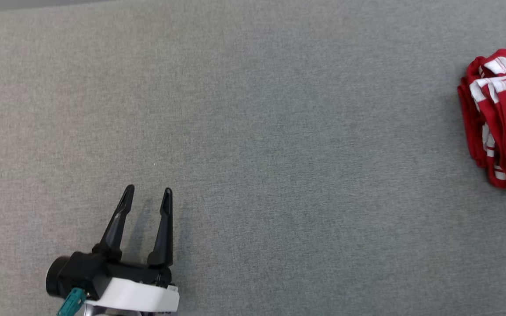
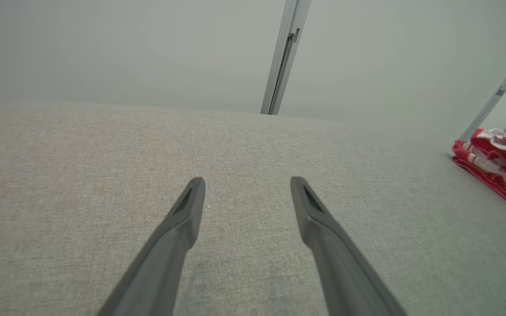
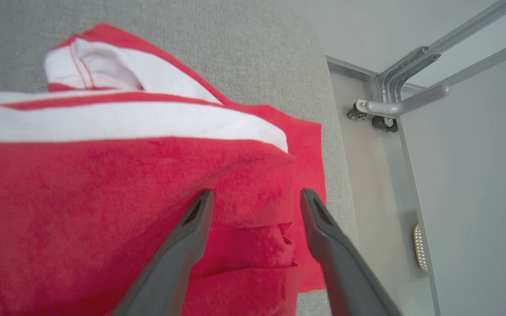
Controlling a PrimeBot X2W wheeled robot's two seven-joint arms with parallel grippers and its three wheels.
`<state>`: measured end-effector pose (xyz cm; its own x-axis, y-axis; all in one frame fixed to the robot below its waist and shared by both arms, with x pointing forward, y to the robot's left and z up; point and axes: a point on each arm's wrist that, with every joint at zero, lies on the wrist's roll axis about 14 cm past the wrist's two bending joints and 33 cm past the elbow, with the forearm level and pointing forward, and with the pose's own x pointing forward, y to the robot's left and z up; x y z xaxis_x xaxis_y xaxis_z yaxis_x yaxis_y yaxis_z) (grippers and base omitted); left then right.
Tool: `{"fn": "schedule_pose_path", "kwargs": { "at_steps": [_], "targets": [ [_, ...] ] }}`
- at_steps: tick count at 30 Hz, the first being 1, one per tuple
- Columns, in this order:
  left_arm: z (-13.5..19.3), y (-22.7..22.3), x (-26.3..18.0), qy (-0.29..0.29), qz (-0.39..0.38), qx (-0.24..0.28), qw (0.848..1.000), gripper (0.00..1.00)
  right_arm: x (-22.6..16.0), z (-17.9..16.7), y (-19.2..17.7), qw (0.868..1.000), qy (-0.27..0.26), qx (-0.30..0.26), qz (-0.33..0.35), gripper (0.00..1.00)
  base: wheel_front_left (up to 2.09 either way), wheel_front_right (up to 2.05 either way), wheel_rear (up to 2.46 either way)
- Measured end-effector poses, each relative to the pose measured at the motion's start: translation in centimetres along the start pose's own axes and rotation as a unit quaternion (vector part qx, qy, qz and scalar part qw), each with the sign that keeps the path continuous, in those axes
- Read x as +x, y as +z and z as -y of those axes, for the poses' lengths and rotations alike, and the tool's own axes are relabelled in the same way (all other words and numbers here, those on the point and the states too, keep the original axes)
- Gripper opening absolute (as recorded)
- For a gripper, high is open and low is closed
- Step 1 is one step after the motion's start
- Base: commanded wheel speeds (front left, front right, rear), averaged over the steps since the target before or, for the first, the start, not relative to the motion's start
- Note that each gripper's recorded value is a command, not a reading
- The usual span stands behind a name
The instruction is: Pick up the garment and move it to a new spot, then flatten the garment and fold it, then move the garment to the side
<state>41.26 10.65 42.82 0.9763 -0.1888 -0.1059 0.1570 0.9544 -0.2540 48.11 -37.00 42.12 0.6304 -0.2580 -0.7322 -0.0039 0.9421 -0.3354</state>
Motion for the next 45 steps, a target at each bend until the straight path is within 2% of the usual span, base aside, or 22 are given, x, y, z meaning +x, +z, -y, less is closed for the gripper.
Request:
{"fn": "schedule_pose_path", "kwargs": {
  "at_steps": [2,4,7,10,16,20,22,24,28,29,32,37,45],
  "targets": [
    [0.0,0.1,-0.4,0.002,0.001,-0.001,1.0,1.0,-0.7,0.3,1.7,0.999,-0.008,-0.007,0.05,1.0,0.0,0.0,0.0],
    [0.1,0.4,-0.9,0.005,0.002,-0.003,1.0,1.0,-2.2,0.6,4.6,0.991,-0.01,0.006,0.13,1.0,0.0,0.0,0.0],
    [-0.1,1.2,-1.9,0.013,0.011,-0.004,1.0,1.0,-5.3,-0.2,7.6,0.97,-0.001,0.021,0.241,1.0,0.0,0.0,0.0],
    [0.1,2.3,-3.0,0.013,0.025,-0.003,1.0,1.0,-8.9,-1.8,8.7,0.944,0.025,0.052,0.326,1.0,0.0,0.0,0.0],
    [-0.2,4.8,-5.4,0.025,0.061,-0.003,0.998,1.0,-16.0,-4.5,6.7,0.89,0.067,0.104,0.438,1.0,0.0,0.0,0.0],
    [-0.5,5.6,-7.2,0.037,0.075,-0.002,0.997,1.0,-18.1,-6.6,2.7,0.869,0.081,0.159,0.461,1.0,0.0,0.0,0.0],
    [-1.1,5.7,-8.3,0.047,0.077,0.0,0.996,1.0,-18.5,-7.4,0.7,0.87,0.068,0.148,0.466,1.0,0.0,0.0,0.0],
    [-2.1,5.7,-9.6,0.065,0.08,0.003,0.995,1.0,-18.4,-9.7,-1.3,0.872,0.069,0.149,0.461,1.0,0.0,0.0,0.0],
    [-3.3,5.4,-11.2,0.084,0.079,0.004,0.993,1.0,-18.5,-12.2,-2.1,0.877,0.069,0.139,0.454,1.0,0.0,0.0,0.0],
    [-3.6,5.4,-11.5,0.089,0.08,0.004,0.993,1.0,-18.7,-12.7,-2.0,0.879,0.069,0.121,0.457,1.0,0.0,0.0,0.0],
    [-4.2,5.4,-12.2,0.099,0.083,0.003,0.992,1.0,-19.7,-13.6,-1.3,0.871,0.071,0.111,0.473,1.0,0.0,0.0,0.0],
    [-4.6,5.5,-12.9,0.103,0.088,0.001,0.991,1.0,-19.7,-14.1,-2.3,0.877,0.073,0.113,0.462,1.0,0.0,0.0,0.0],
    [-4.0,5.2,-12.8,0.088,0.085,0.002,0.993,1.0,-19.7,-14.0,-2.8,0.876,0.074,0.127,0.459,1.0,0.0,0.0,0.0]
  ]
}}
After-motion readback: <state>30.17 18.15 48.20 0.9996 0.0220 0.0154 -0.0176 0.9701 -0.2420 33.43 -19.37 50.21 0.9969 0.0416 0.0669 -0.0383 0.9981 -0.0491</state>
